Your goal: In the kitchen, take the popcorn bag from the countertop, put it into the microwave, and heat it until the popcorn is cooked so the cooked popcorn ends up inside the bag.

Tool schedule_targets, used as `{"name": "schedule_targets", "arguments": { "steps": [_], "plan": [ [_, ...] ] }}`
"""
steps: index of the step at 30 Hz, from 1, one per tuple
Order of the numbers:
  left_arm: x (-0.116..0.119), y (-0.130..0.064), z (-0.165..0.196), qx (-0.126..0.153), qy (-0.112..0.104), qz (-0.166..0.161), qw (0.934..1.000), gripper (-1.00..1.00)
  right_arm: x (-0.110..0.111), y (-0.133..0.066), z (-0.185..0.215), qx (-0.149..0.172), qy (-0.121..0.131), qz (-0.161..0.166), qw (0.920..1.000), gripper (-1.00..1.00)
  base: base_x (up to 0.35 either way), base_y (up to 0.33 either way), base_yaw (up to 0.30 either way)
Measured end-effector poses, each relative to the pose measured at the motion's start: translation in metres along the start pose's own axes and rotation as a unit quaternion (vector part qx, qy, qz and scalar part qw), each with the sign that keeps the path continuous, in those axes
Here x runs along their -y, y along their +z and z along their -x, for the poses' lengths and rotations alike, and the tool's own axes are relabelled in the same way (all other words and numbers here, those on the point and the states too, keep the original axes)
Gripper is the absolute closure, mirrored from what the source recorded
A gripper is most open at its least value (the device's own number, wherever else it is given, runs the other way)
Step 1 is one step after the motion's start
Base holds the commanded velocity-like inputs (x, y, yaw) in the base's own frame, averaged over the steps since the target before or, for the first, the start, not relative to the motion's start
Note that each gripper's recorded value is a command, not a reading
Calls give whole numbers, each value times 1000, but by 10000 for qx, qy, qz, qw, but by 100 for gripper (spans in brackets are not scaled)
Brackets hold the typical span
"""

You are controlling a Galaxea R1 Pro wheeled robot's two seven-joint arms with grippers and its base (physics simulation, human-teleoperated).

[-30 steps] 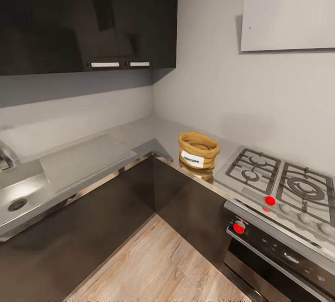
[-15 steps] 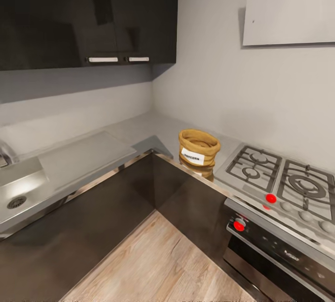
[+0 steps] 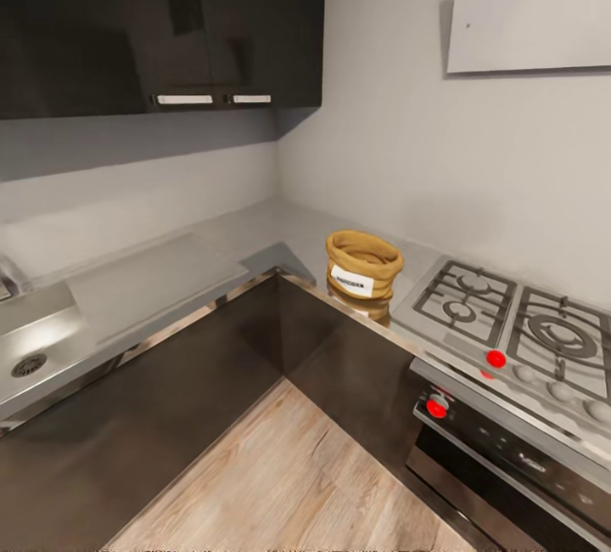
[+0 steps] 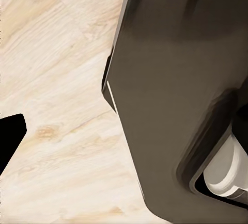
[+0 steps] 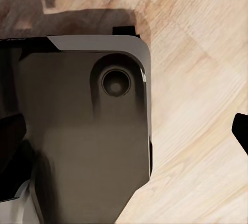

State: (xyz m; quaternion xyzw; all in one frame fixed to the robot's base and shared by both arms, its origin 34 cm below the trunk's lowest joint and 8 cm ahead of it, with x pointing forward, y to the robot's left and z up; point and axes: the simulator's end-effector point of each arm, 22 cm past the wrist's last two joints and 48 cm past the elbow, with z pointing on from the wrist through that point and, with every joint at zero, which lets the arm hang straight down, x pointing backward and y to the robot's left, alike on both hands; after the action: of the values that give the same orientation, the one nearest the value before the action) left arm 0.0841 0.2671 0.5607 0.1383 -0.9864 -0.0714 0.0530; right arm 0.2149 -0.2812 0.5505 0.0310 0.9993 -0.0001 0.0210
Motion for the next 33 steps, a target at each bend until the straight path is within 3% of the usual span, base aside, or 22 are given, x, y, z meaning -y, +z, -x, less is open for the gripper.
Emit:
{"name": "schedule_targets", "arguments": {
  "steps": [8,33],
  "plan": [
    [-2,0,-5,-60,-5,47,10000,-100,-1,1,-5,-64,-3,3,10000,-100,0,0,0],
    [-13,-26,-28,-255,25,101,9996,-100,1,-24,-27,-273,-7,-10,9996,-100,0,0,0]
  ]
}}
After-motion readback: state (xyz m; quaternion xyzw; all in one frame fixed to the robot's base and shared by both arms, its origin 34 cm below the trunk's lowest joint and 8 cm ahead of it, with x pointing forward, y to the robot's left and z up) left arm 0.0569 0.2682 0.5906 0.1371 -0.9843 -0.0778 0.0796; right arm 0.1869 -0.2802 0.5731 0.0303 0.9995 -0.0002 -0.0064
